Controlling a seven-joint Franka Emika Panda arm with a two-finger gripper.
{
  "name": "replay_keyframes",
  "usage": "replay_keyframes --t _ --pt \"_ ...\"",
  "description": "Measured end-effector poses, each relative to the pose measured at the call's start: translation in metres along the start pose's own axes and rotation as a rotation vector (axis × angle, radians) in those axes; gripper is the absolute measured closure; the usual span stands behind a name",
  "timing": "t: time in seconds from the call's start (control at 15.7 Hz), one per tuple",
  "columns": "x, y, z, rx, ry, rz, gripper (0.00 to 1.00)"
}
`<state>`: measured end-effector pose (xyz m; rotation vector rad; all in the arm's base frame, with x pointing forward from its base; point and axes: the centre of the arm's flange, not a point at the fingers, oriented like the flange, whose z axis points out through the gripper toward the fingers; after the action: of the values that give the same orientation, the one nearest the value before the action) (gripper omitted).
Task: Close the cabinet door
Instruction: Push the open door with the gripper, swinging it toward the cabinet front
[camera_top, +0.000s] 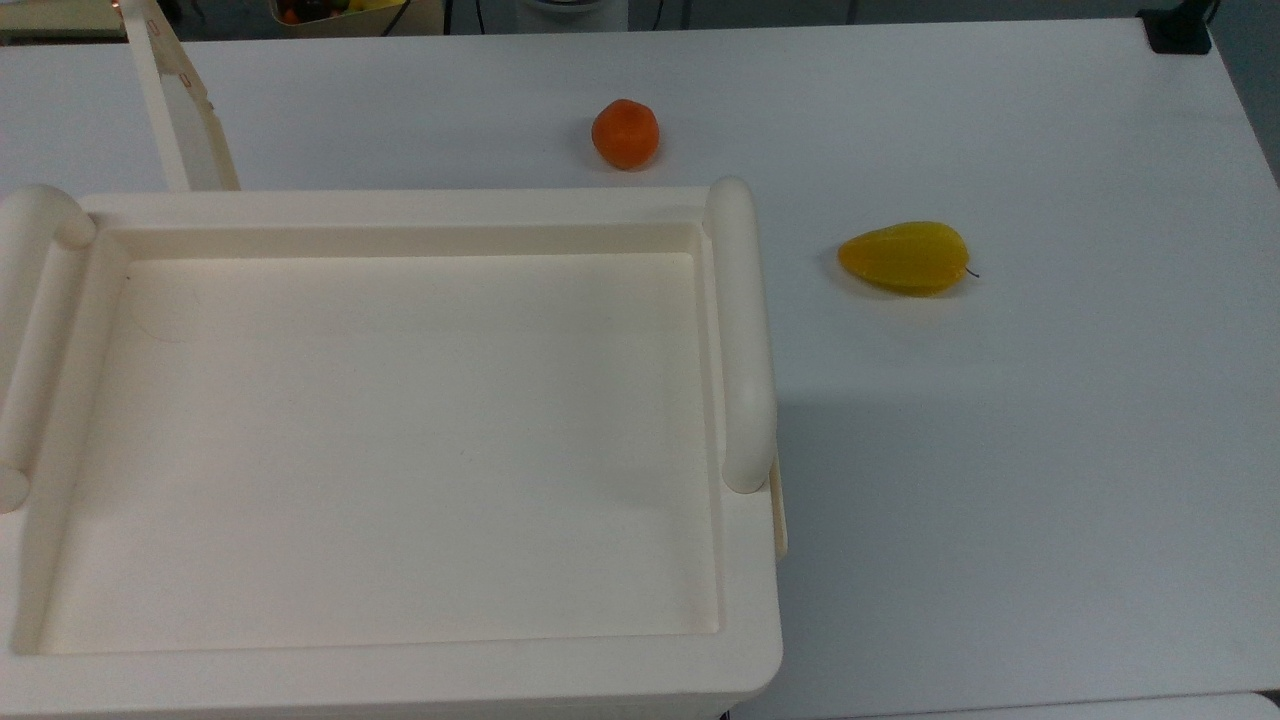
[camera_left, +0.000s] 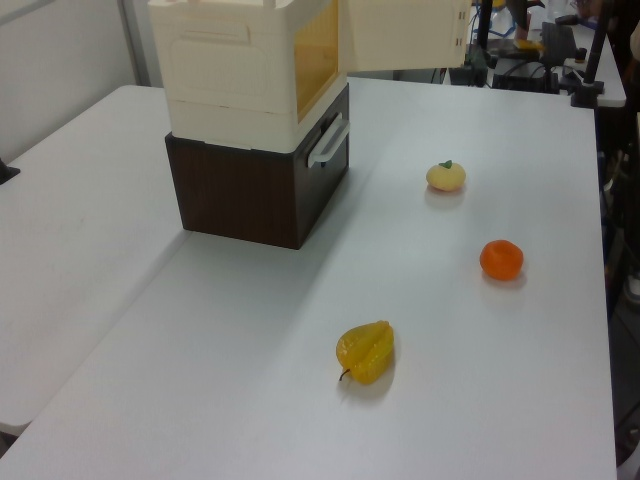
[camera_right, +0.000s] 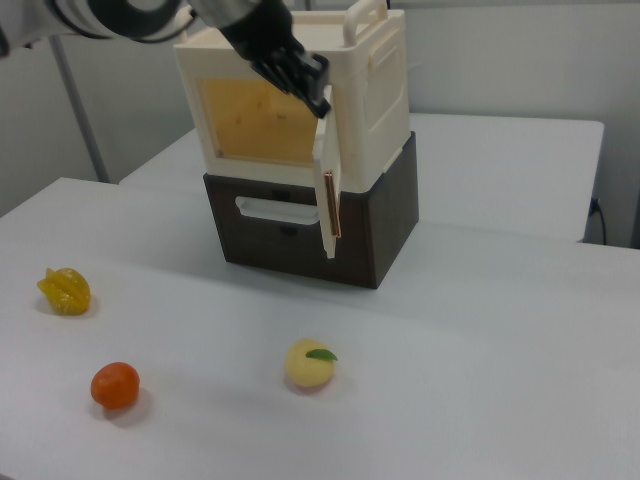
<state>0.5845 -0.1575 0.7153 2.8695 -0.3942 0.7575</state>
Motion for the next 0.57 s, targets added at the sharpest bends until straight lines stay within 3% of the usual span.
replay_keyframes --t 0.38,0.57 --pt "0.000 0.022 0.035 -0.031 -0.048 0.031 0.99" --pt "-0.001 0.016 0.043 0.002 -0.061 0.042 0.99"
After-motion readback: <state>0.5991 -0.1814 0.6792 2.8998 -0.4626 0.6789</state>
